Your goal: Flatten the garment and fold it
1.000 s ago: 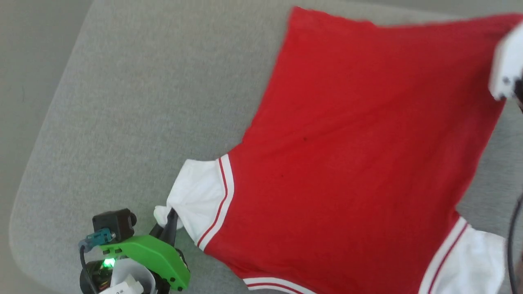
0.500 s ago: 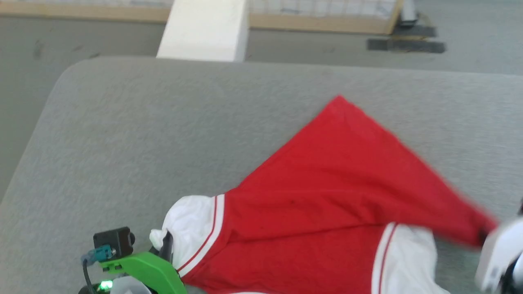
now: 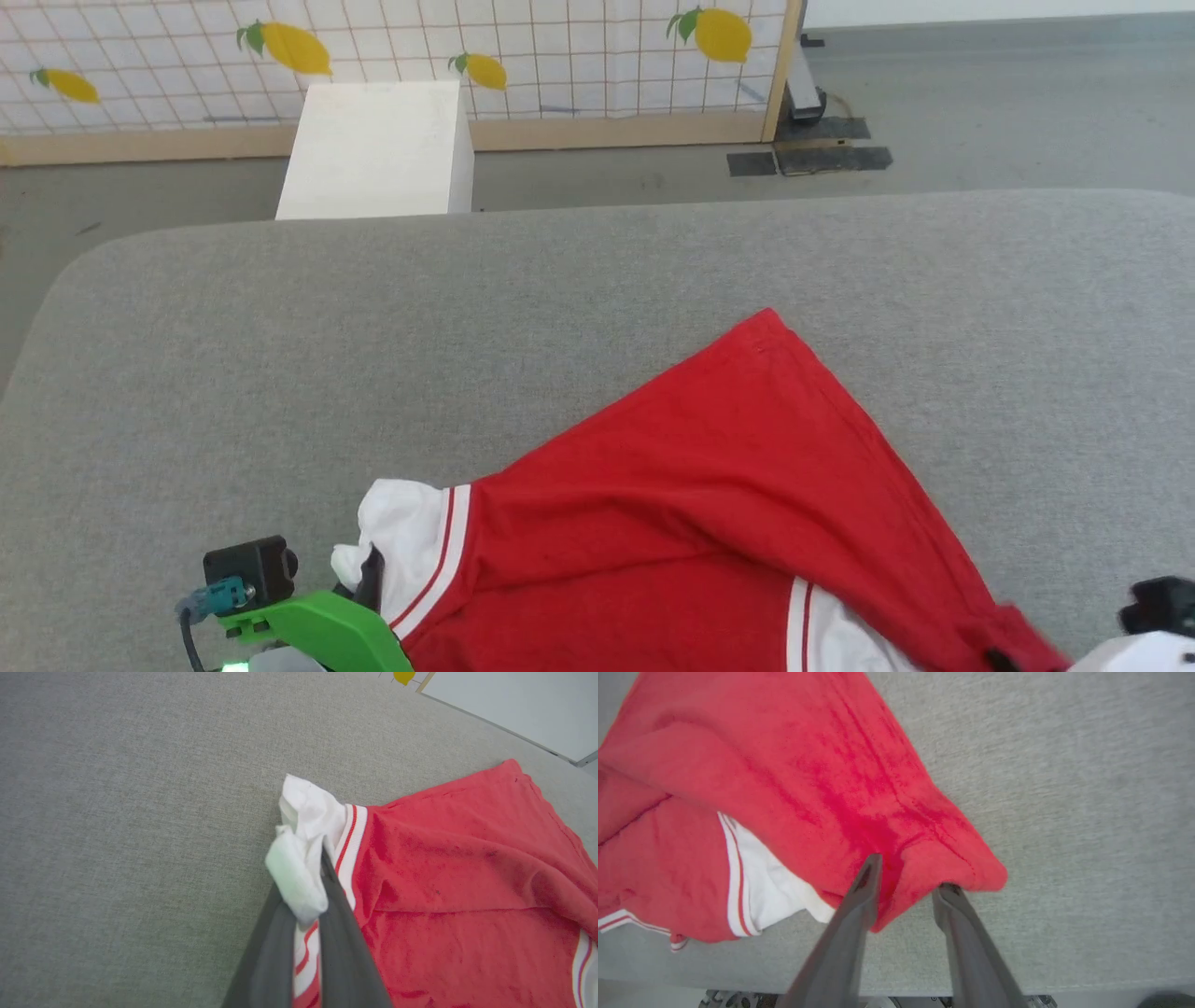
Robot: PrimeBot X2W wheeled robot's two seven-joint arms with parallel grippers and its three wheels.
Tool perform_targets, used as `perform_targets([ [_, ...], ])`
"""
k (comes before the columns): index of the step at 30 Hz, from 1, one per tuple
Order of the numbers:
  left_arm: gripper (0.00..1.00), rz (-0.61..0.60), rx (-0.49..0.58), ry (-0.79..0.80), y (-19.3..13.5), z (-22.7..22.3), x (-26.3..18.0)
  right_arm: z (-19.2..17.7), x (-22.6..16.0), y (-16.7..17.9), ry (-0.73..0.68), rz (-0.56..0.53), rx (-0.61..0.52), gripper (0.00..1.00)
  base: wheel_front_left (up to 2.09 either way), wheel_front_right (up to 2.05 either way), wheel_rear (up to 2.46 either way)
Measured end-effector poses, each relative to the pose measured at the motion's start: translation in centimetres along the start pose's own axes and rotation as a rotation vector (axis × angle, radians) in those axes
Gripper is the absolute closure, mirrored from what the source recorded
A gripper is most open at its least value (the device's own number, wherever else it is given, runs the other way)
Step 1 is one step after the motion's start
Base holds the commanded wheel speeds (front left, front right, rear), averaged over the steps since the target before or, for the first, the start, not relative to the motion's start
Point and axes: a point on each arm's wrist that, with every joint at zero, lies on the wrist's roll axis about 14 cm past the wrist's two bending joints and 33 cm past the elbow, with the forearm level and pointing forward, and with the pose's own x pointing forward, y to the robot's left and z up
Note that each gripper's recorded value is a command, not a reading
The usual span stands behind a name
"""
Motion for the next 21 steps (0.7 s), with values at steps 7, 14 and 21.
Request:
perform_targets([
  [7,1.00,0.006,-0.009,-0.011,0.1,0.3,-0.2,10.3,-3.3,0.4,-0.352,0.010,-0.006,0.00,0.00,0.00,0.00],
  [14,1.00,0.028,-0.019,-0.001,0.8,0.0,0.0,17.8,-2.9,6.7,-0.502,0.133,-0.115,0.00,0.00,0.00,0.00],
  [21,1.00,0.052,-0.031,0.003,1.6,0.2,0.7,20.0,3.5,12.2,-0.376,0.168,-0.250,0.00,0.00,0.00,0.00],
])
